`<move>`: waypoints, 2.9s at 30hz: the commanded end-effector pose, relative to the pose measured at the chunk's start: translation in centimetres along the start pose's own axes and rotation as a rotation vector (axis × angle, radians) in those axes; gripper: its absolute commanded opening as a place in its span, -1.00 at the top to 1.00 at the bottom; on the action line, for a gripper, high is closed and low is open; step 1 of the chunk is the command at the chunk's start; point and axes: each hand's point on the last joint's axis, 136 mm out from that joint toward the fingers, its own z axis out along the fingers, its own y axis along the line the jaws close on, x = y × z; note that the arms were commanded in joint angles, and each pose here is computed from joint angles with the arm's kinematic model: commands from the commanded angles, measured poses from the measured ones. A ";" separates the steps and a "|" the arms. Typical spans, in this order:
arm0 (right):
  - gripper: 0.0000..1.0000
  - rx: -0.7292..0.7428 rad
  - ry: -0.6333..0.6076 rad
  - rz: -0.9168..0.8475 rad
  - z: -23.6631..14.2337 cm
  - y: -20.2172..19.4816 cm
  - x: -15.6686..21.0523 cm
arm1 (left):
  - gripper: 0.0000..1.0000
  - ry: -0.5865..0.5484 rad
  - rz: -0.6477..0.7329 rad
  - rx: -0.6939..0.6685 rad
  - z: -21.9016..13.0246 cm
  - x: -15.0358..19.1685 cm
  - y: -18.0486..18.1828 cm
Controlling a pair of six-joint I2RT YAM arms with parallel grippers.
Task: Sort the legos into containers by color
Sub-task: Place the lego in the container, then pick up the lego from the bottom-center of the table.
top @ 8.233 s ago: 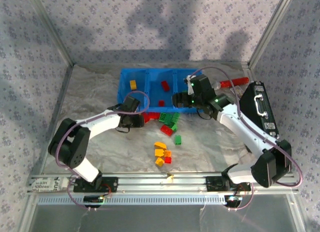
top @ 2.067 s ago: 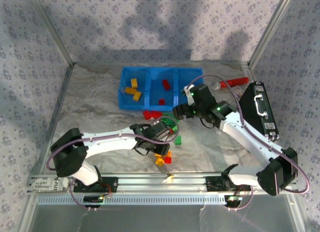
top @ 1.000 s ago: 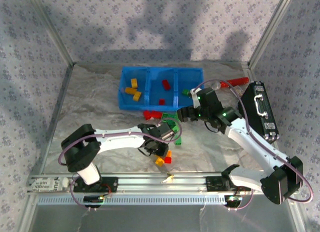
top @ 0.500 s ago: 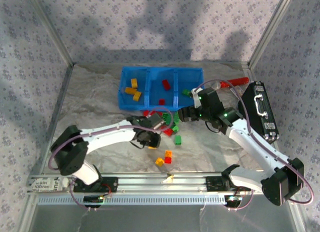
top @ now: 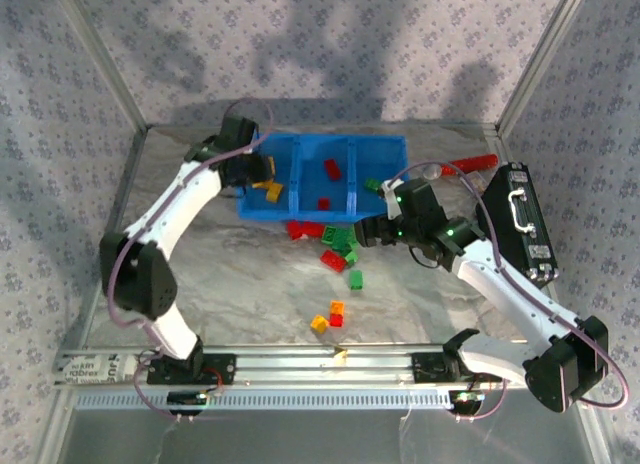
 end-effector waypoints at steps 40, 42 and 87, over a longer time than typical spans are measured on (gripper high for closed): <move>-0.31 0.098 0.470 0.126 4.3 12.0 18.9 | -0.60 0.045 0.018 0.139 -6.4 20.8 4.1; -0.30 0.114 0.469 0.131 4.5 11.9 19.0 | -0.60 0.044 0.017 0.140 -6.4 20.8 4.2; 0.07 0.189 0.491 0.174 5.6 11.6 21.1 | -0.56 0.028 0.029 0.116 -5.7 21.0 4.8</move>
